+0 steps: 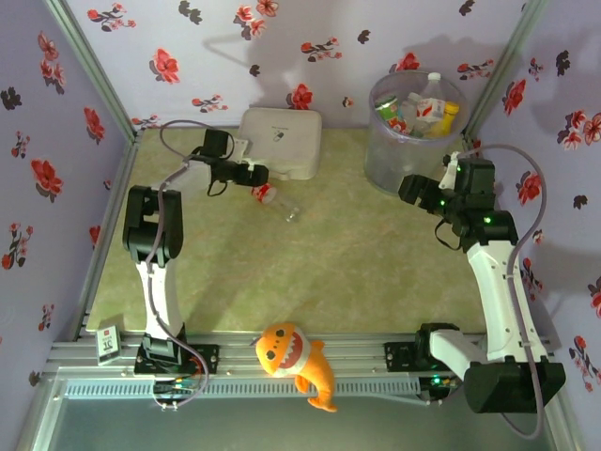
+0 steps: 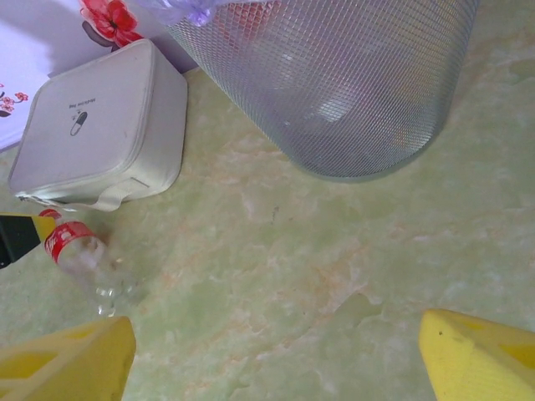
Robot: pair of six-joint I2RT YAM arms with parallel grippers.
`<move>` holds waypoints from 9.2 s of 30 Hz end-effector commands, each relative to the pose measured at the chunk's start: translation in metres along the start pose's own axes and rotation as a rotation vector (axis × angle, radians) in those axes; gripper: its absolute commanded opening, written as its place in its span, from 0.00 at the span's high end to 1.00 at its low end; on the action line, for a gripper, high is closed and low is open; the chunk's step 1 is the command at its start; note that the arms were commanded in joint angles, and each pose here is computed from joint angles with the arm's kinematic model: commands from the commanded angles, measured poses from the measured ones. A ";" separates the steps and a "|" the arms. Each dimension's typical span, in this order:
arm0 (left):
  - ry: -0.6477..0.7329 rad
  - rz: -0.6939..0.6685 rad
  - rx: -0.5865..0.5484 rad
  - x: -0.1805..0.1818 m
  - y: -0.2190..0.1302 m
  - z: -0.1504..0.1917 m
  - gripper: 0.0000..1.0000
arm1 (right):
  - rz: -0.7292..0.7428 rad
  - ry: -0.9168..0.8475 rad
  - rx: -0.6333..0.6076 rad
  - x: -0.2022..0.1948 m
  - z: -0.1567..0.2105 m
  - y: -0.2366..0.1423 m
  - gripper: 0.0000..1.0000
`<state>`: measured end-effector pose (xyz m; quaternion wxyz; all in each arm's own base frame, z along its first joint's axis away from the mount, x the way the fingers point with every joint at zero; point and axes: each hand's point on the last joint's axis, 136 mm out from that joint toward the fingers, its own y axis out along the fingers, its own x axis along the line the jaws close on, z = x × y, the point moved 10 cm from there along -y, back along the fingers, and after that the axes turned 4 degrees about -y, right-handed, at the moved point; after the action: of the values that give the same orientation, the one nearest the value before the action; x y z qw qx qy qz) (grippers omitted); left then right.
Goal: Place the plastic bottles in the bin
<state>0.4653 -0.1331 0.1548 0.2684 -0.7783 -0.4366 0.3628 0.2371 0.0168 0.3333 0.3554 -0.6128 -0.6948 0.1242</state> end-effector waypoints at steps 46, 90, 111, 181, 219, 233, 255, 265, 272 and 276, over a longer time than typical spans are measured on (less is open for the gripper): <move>-0.132 -0.316 0.283 -0.062 -0.053 0.155 0.39 | -0.024 0.048 -0.001 -0.004 0.009 0.014 0.12; 0.136 0.436 -0.003 -0.199 -0.087 0.145 0.55 | -0.610 0.135 0.219 0.139 0.063 0.143 0.19; 0.154 0.395 -0.030 -0.197 -0.096 0.143 0.00 | -0.525 -0.043 0.164 0.153 0.030 0.126 0.48; 0.003 0.205 -0.089 -0.150 -0.123 0.162 0.00 | 0.225 -0.501 -0.032 0.037 -0.190 0.179 0.48; -0.011 0.194 -0.071 -0.146 -0.118 0.166 0.00 | 0.220 -0.372 -0.041 0.024 -0.187 0.178 0.52; -0.007 0.180 -0.083 -0.144 -0.122 0.161 0.00 | 0.203 -0.373 -0.147 0.037 -0.202 0.133 0.43; -0.067 -0.058 -0.199 -0.093 -0.164 0.123 0.00 | 0.108 -0.356 -0.343 0.044 -0.133 0.016 0.09; -0.151 -0.484 -0.310 -0.037 -0.197 0.140 0.00 | 0.102 -0.385 -0.260 0.037 -0.030 0.013 0.01; -0.237 -0.705 -0.432 0.001 -0.208 0.170 0.00 | 0.112 -0.358 -0.149 0.021 0.048 0.055 0.01; -0.252 -0.745 -0.492 0.019 -0.207 0.178 0.00 | 0.186 -0.334 -0.142 -0.001 0.084 0.083 0.01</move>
<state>0.2242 -0.0108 0.1865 0.1670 -0.5704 -0.7598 0.2636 0.2415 0.0601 0.2329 0.1951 -0.6272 -0.7129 0.2457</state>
